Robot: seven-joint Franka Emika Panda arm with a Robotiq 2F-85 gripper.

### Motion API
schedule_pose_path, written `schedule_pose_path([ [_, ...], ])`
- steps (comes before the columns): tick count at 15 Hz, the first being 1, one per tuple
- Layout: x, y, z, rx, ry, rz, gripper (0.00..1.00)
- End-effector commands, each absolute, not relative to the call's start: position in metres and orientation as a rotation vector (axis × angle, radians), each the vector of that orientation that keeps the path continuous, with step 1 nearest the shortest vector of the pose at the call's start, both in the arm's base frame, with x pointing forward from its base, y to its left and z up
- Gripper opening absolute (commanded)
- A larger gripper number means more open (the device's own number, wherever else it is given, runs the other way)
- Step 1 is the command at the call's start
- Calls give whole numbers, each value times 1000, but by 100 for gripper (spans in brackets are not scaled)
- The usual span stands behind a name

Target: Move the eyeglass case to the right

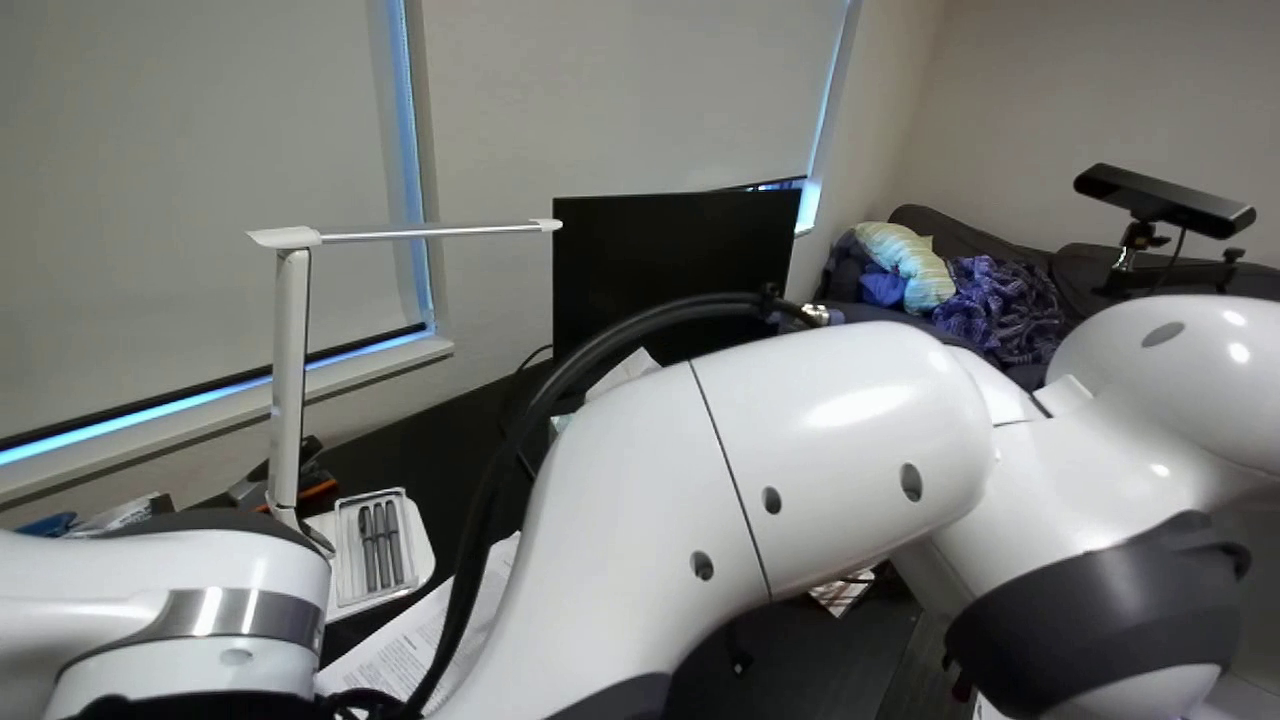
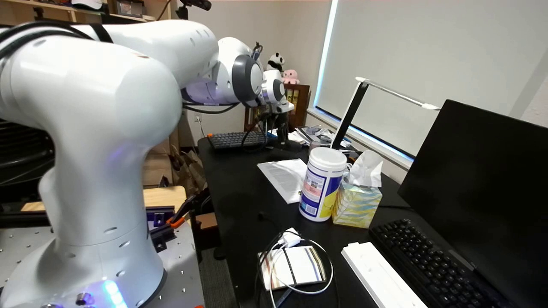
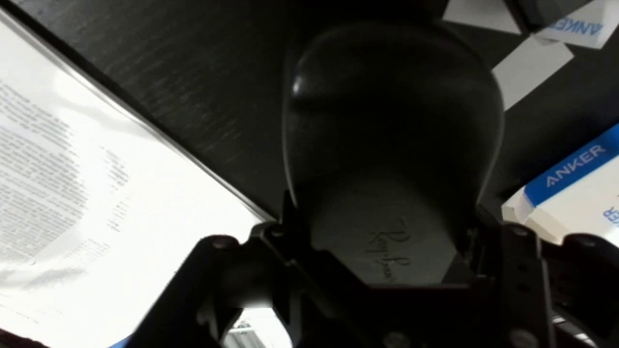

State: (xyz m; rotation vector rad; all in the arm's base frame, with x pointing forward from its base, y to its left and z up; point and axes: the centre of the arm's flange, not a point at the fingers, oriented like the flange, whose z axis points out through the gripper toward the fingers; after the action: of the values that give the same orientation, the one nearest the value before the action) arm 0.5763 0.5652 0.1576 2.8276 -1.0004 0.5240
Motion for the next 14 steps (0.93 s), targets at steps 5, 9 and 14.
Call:
schedule_pose_path([
  [5,536,500,207,2674,-1288,526,49],
  [9,537,485,214,2546,-1551,566,49],
  [14,587,528,199,2575,-1500,566,74],
])
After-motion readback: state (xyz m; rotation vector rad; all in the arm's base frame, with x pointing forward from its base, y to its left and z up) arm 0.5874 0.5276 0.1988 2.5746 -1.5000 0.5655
